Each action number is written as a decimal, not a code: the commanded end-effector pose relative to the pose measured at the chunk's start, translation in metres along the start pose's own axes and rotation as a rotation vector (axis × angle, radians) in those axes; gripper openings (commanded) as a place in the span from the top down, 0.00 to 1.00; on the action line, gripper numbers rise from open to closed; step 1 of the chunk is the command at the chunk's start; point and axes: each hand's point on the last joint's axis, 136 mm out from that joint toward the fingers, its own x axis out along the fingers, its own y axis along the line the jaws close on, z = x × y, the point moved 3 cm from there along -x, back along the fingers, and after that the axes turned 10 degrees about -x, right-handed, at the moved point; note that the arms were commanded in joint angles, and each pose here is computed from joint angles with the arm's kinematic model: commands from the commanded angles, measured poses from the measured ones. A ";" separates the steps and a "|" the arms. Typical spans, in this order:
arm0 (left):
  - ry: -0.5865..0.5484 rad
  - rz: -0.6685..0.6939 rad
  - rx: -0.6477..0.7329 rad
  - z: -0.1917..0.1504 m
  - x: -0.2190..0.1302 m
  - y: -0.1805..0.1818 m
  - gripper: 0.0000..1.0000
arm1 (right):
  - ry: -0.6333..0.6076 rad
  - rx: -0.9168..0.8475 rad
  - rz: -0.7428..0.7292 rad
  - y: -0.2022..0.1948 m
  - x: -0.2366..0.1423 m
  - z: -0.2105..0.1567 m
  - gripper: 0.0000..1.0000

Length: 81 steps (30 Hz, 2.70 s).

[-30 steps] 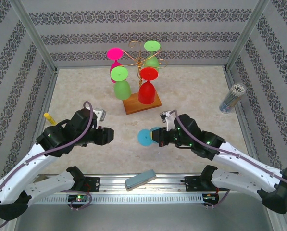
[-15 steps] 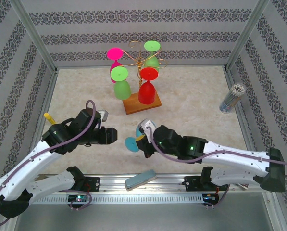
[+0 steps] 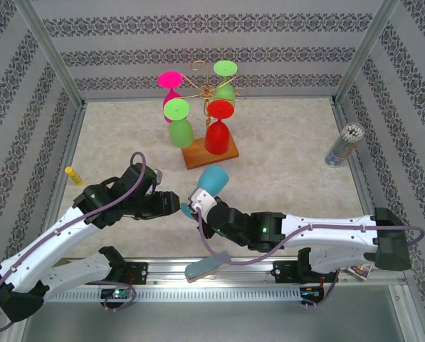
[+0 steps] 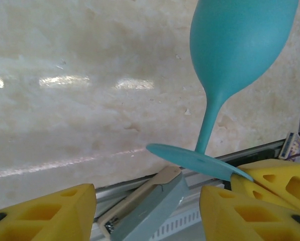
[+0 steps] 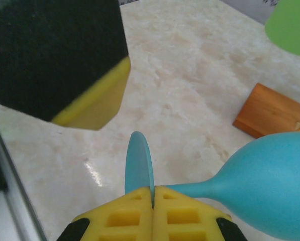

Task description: Take the wine glass off the wine glass rack

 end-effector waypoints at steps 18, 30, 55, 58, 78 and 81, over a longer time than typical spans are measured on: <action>0.067 -0.229 -0.262 0.008 0.026 -0.031 0.46 | -0.024 -0.116 -0.192 -0.005 -0.002 -0.015 1.00; 0.103 -0.274 -0.294 0.012 0.041 -0.042 0.50 | -0.036 -0.157 -0.223 -0.003 -0.003 -0.010 1.00; 0.102 -0.279 -0.326 0.019 0.052 -0.031 0.63 | -0.080 -0.171 -0.235 -0.006 -0.008 0.007 1.00; 0.101 -0.285 -0.328 0.020 0.052 -0.031 0.66 | -0.087 -0.168 -0.228 -0.004 -0.008 0.009 1.00; 0.105 -0.313 -0.336 0.023 0.053 -0.031 1.00 | -0.102 -0.167 -0.181 0.007 -0.001 0.023 1.00; 0.103 -0.312 -0.338 0.023 0.053 -0.030 1.00 | -0.101 -0.164 -0.174 0.007 -0.001 0.024 1.00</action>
